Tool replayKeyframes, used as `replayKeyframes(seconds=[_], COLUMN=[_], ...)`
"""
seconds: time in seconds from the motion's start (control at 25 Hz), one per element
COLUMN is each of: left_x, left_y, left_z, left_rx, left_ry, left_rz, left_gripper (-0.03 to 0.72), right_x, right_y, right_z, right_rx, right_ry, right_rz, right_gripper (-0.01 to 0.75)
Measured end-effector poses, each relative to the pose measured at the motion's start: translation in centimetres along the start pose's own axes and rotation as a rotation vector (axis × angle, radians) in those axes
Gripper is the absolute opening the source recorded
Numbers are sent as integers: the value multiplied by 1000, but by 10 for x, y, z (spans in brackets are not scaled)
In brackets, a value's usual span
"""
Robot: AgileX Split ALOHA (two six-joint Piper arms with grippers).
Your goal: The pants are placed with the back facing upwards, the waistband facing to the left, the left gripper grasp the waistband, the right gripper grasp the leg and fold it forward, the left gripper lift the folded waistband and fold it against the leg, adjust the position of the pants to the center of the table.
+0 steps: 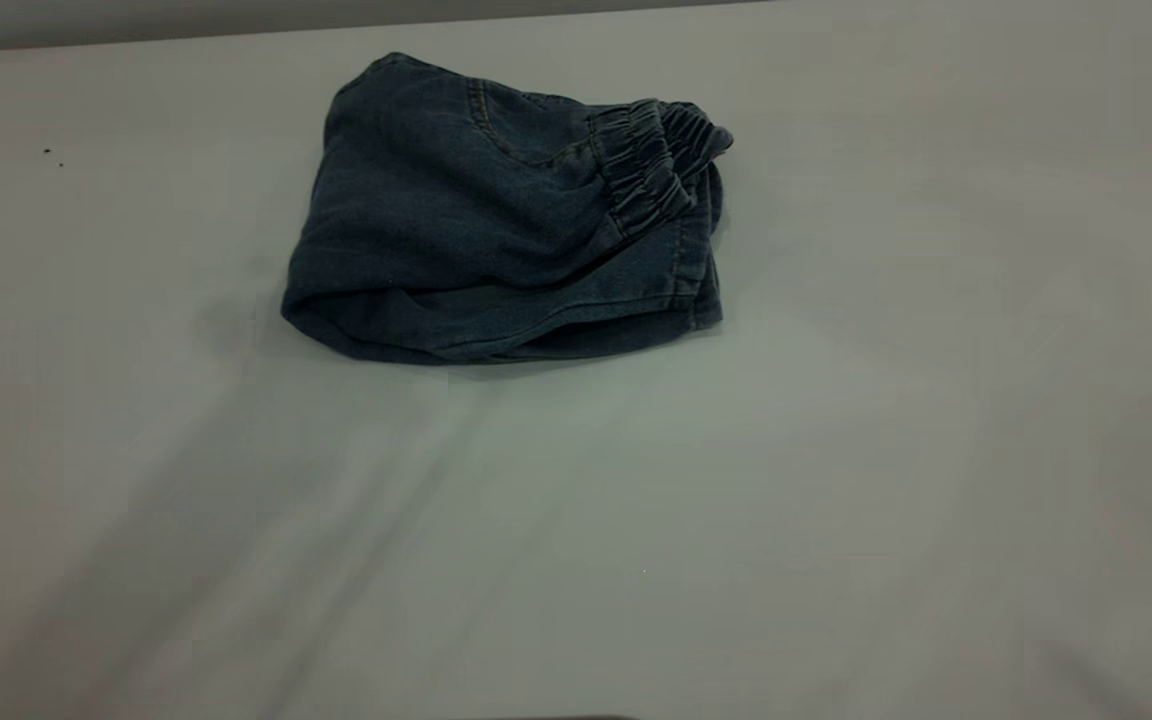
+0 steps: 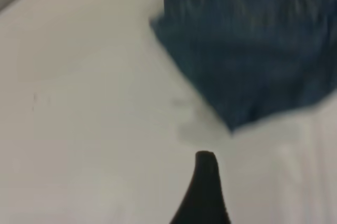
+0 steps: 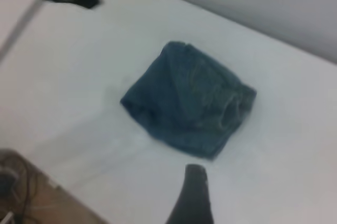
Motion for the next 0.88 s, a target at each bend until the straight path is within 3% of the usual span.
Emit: replayKeyframes(seconds=[0.48, 0.68, 0.88], left_x=[-8, -14, -29], left_y=[159, 203, 235], left_z=[83, 78, 55], left_rx=[-97, -93, -9], left_ry=[60, 88, 162], left_rz=[22, 32, 45], left_gripper=[563, 563, 563], right_x=[29, 34, 37], right_y=[159, 202, 232], right_z=[-16, -22, -23], right_rx=[178, 79, 32], right_ry=[-37, -1, 29], right_rz=[-62, -51, -30], right_gripper=[566, 566, 566])
Point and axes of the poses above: a point on each arm's last joint axis where the gripper is mounted, z pointing back along that axis away from the gripper, x along the wrist's bending axis when the last joint is at zero, y = z × x, the point moved 4 cm from there along -z, pointing out along that axis toward the gripper, and after that the axes turned 6 degrees about z, right-handed, at the moved point
